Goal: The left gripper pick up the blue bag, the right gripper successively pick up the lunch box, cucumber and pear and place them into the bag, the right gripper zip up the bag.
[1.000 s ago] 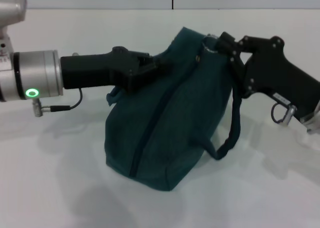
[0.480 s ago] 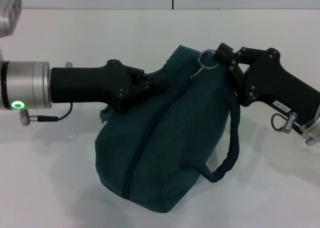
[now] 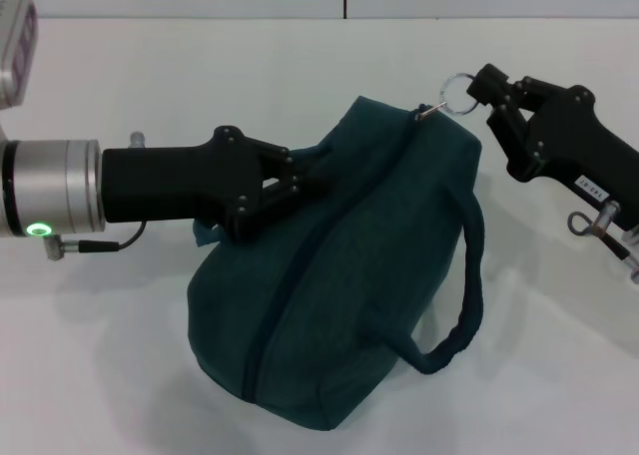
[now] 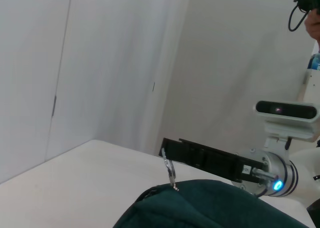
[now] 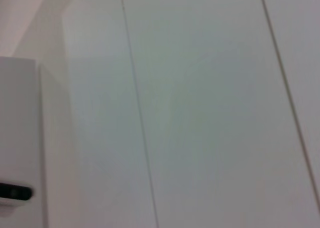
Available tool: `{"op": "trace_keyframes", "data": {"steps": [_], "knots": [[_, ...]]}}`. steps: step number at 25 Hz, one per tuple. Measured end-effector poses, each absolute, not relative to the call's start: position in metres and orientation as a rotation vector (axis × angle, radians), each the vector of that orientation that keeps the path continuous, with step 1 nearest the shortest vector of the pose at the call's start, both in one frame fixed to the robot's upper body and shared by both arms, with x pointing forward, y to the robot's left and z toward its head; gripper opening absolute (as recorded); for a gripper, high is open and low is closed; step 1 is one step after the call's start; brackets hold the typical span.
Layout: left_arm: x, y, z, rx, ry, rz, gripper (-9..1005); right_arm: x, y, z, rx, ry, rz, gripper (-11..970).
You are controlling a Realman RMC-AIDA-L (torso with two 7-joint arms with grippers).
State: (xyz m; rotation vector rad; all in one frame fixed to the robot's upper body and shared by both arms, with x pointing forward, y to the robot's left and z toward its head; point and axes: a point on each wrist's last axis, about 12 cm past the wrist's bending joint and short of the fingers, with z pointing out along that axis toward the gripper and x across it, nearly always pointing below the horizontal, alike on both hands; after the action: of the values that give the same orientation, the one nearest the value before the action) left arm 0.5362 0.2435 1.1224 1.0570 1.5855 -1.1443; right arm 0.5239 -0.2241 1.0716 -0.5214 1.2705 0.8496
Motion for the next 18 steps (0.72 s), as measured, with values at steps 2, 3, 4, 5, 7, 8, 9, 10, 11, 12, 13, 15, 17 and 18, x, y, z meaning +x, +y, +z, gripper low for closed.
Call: {"op": "trace_keyframes", "data": {"steps": [2, 3, 4, 5, 7, 8, 9, 10, 11, 12, 13, 15, 17, 18], "knots": [[0.536, 0.244, 1.123, 1.064, 1.575, -1.136, 62, 0.525, -0.228, 1.071, -0.503, 1.276, 0.832, 18], [0.536, 0.244, 1.123, 1.066, 1.568, -1.13, 63, 0.525, -0.23, 1.071, -0.495, 1.278, 0.823, 18], [0.537, 0.244, 1.123, 1.067, 1.561, -1.125, 64, 0.526, -0.233, 1.07, -0.484, 1.282, 0.812, 17], [0.537, 0.245, 1.123, 1.067, 1.554, -1.12, 64, 0.527, -0.234, 1.07, -0.475, 1.286, 0.802, 17], [0.537, 0.245, 1.124, 1.066, 1.541, -1.119, 66, 0.528, -0.236, 1.068, -0.468, 1.3, 0.787, 15], [0.537, 0.245, 1.125, 1.065, 1.533, -1.121, 67, 0.529, -0.237, 1.068, -0.465, 1.308, 0.779, 15], [0.537, 0.245, 1.126, 1.064, 1.529, -1.122, 67, 0.529, -0.237, 1.067, -0.463, 1.317, 0.773, 14], [0.537, 0.246, 1.127, 1.062, 1.525, -1.122, 68, 0.53, -0.238, 1.065, -0.462, 1.329, 0.766, 15], [0.537, 0.246, 1.127, 1.06, 1.519, -1.121, 69, 0.53, -0.238, 1.065, -0.463, 1.336, 0.762, 16], [0.538, 0.246, 1.129, 1.058, 1.511, -1.12, 70, 0.531, -0.237, 1.064, -0.466, 1.341, 0.759, 17], [0.538, 0.246, 1.129, 1.059, 1.508, -1.12, 70, 0.531, -0.237, 1.064, -0.47, 1.342, 0.755, 18], [0.539, 0.245, 1.129, 1.065, 1.5, -1.116, 72, 0.531, -0.238, 1.063, -0.485, 1.337, 0.735, 20], [0.539, 0.245, 1.129, 1.072, 1.495, -1.111, 73, 0.531, -0.239, 1.062, -0.499, 1.338, 0.714, 22], [0.539, 0.244, 1.129, 1.073, 1.494, -1.11, 74, 0.531, -0.239, 1.061, -0.511, 1.349, 0.708, 23]]}}
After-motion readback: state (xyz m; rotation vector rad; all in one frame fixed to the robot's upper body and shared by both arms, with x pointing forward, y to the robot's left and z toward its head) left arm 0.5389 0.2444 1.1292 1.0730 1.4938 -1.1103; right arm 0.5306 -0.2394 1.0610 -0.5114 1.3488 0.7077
